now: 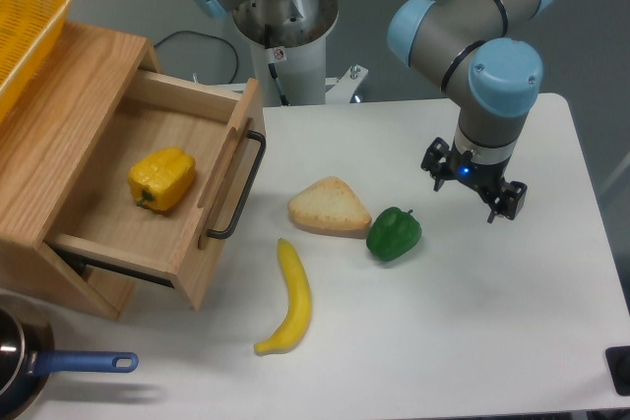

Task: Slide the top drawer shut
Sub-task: 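Move the gripper up and toward the open wooden drawer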

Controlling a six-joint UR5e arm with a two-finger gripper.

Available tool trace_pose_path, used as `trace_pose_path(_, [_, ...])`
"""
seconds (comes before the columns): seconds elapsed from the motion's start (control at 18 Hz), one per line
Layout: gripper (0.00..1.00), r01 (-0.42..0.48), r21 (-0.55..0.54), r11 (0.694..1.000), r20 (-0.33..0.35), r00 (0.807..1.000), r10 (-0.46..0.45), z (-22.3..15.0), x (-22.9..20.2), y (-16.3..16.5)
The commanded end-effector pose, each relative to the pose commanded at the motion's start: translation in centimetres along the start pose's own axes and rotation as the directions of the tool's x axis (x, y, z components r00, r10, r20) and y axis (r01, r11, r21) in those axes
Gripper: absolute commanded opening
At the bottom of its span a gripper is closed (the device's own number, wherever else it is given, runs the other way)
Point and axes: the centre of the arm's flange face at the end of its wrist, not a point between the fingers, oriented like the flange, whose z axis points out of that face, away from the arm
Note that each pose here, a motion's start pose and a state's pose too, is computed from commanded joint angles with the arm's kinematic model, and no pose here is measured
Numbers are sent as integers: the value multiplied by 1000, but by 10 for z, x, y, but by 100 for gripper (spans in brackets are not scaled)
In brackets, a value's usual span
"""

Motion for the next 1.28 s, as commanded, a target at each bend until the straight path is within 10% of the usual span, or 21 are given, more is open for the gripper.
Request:
trace_pose_path(1.0, [99,172,-5,985,-8,985,-172,-5,32,11])
trace_pose_path(1.28, [42,296,21,955,9,955,-296,-20,46,-21])
